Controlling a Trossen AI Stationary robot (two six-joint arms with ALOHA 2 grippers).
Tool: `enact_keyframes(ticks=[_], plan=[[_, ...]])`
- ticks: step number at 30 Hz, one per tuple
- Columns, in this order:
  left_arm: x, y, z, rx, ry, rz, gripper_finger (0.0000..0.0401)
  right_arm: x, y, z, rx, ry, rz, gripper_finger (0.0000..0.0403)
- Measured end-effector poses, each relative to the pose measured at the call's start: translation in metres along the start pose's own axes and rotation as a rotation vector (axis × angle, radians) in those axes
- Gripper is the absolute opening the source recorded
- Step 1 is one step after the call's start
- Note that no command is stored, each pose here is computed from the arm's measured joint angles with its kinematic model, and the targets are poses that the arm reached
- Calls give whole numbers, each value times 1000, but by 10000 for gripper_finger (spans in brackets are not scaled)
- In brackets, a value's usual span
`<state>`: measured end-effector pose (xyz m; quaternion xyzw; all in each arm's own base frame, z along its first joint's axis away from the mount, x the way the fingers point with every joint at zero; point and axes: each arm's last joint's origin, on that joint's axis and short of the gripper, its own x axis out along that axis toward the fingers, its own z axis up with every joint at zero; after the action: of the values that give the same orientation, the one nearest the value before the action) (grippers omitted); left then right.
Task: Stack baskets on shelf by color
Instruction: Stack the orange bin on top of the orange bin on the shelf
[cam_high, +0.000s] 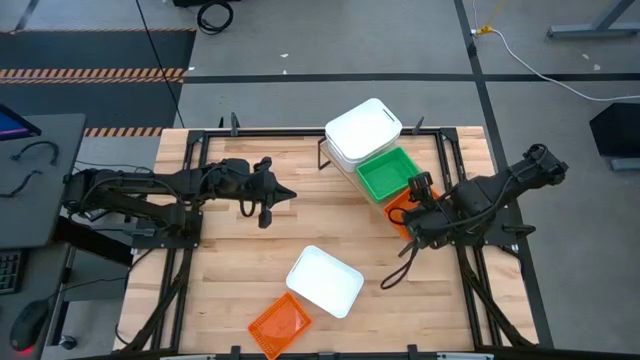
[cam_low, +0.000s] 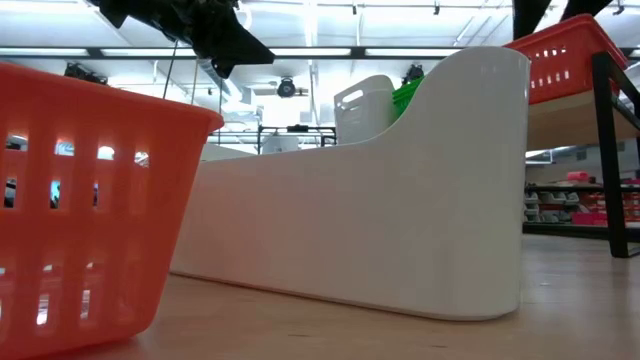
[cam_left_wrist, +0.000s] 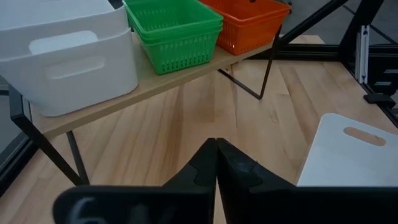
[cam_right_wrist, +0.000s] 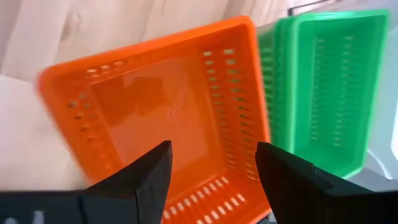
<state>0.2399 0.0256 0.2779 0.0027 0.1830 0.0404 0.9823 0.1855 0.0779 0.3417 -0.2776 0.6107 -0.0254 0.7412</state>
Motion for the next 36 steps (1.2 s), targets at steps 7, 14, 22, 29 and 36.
enact_keyframes(ticks=[7,14,22,29,36], plan=[[0,0,0,0,1,-2,24,-14,-8,1,86,-59,-30,236],[5,-13,-4,-95,42,-77,28,-39,-15,16,342,-279,29,236],[-3,-68,-4,-33,187,-231,50,-18,-6,49,389,-501,100,236],[-29,-132,18,147,321,-373,51,-12,-2,74,363,-741,83,236],[-23,-198,-1,378,503,-519,84,11,-1,84,422,-832,-17,236]])
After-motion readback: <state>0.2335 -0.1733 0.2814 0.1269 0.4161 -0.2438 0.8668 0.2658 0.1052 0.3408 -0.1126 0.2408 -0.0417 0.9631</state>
